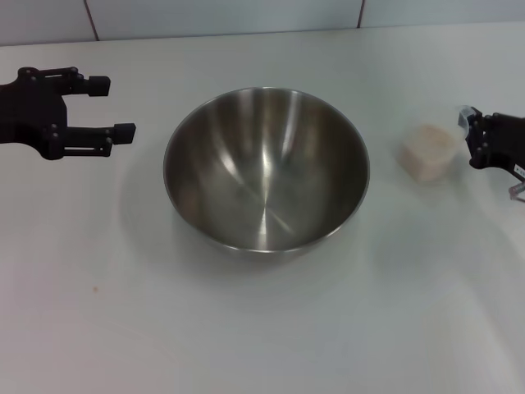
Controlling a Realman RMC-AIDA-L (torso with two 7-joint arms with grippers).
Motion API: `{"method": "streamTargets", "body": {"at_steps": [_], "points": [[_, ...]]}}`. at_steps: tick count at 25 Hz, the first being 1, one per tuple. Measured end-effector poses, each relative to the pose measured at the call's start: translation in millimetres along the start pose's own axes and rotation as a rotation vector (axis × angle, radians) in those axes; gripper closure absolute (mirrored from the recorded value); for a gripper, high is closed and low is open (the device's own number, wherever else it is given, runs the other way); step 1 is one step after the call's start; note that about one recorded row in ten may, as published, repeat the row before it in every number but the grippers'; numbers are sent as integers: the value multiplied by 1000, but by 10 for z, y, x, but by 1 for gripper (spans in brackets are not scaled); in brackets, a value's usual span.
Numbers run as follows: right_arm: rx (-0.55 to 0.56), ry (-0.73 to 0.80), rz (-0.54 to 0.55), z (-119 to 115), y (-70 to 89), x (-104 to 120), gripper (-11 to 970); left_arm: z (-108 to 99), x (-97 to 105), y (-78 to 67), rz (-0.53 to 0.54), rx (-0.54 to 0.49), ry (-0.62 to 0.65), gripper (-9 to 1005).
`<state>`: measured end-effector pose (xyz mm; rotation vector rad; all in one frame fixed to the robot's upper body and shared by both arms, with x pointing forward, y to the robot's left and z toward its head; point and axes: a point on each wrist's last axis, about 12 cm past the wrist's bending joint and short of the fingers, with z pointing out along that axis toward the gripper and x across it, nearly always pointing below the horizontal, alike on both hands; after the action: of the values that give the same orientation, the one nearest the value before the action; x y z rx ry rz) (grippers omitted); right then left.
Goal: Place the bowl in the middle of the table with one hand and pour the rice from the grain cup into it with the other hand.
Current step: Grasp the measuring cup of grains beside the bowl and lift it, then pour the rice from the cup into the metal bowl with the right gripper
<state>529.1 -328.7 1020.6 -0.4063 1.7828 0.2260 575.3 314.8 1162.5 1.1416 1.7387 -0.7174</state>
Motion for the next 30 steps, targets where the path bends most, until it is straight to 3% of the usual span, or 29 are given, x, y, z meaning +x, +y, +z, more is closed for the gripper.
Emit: {"method": "streamTargets", "body": {"at_steps": [7, 13, 14, 20, 24, 30], "points": [[-55, -134, -144, 31, -30, -317, 953, 11, -2, -9, 1, 9, 2, 187], [-97, -209, -329, 75, -19, -547, 952, 9, 11, -32, -8, 18, 3, 187], [-120, -231, -397, 123, 27, -622, 952, 7, 16, -44, -11, 18, 2, 187], [-176, -277, -518, 235, 143, -813, 949, 17, 9, -64, -10, 23, -1, 187], [-217, -331, -654, 304, 267, -981, 946, 26, 10, -77, -21, 30, -2, 187], [-243, -380, -836, 365, 416, -1081, 942, 26, 7, -90, -23, 42, -3, 187]]}}
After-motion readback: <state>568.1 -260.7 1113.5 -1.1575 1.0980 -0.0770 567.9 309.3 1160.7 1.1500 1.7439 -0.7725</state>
